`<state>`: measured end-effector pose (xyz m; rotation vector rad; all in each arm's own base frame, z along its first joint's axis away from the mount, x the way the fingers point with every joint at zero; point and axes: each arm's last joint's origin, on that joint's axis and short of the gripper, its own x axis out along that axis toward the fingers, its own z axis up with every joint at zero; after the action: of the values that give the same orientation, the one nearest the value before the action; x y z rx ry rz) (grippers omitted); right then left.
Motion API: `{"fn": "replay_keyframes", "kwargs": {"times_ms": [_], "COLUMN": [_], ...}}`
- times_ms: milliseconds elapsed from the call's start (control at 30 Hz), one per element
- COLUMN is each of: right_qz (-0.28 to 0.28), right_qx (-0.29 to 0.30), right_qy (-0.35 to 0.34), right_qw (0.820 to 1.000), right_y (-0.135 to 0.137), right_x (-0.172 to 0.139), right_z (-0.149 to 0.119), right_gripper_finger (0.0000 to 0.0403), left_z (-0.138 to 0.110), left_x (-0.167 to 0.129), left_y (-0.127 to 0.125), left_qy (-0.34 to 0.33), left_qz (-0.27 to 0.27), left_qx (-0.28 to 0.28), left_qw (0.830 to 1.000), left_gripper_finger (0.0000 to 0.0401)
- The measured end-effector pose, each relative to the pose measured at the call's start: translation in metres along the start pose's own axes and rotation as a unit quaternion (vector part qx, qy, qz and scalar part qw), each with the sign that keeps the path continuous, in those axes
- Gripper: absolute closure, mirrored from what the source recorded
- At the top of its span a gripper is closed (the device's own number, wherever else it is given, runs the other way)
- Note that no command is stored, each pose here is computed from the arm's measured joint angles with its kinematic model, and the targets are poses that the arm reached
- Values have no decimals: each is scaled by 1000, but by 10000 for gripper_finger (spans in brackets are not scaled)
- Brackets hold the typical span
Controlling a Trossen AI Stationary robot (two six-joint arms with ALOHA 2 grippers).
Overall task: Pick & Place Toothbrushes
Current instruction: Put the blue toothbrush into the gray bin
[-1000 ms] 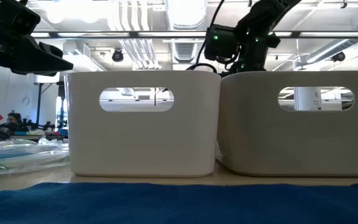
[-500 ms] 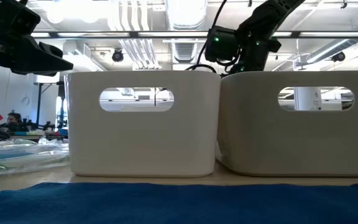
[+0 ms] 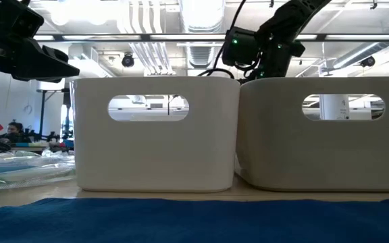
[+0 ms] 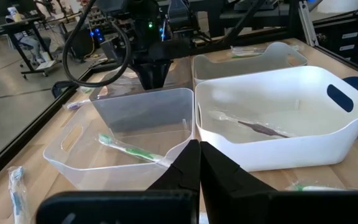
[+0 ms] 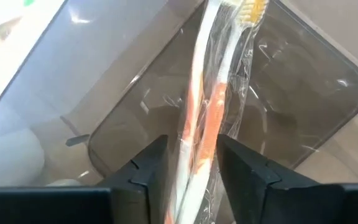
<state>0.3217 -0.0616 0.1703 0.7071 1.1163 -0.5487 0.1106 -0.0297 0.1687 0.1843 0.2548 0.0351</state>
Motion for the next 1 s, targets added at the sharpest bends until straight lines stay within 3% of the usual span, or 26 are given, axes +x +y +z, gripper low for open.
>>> {"fn": "replay_keyframes", "kwargs": {"times_ms": [333,600,1000], "right_qz": [24,42,-67], "right_qx": [-25,-48,-18], "right_qy": [-3,-39,-68], "right_qw": [999,997,995], "right_y": [11,13,-22], "right_x": [-42,-94,-162], "right_z": [11,13,-24], "right_gripper_finger": [242,275,327], "left_z": [0,0,0], "left_x": [0,0,0], "left_y": [0,0,0], "left_qy": [0,0,0], "left_qz": [0,0,0], "left_qx": [0,0,0], "left_qw": [1000,1000,1000], "left_gripper_finger": [396,396,396]}}
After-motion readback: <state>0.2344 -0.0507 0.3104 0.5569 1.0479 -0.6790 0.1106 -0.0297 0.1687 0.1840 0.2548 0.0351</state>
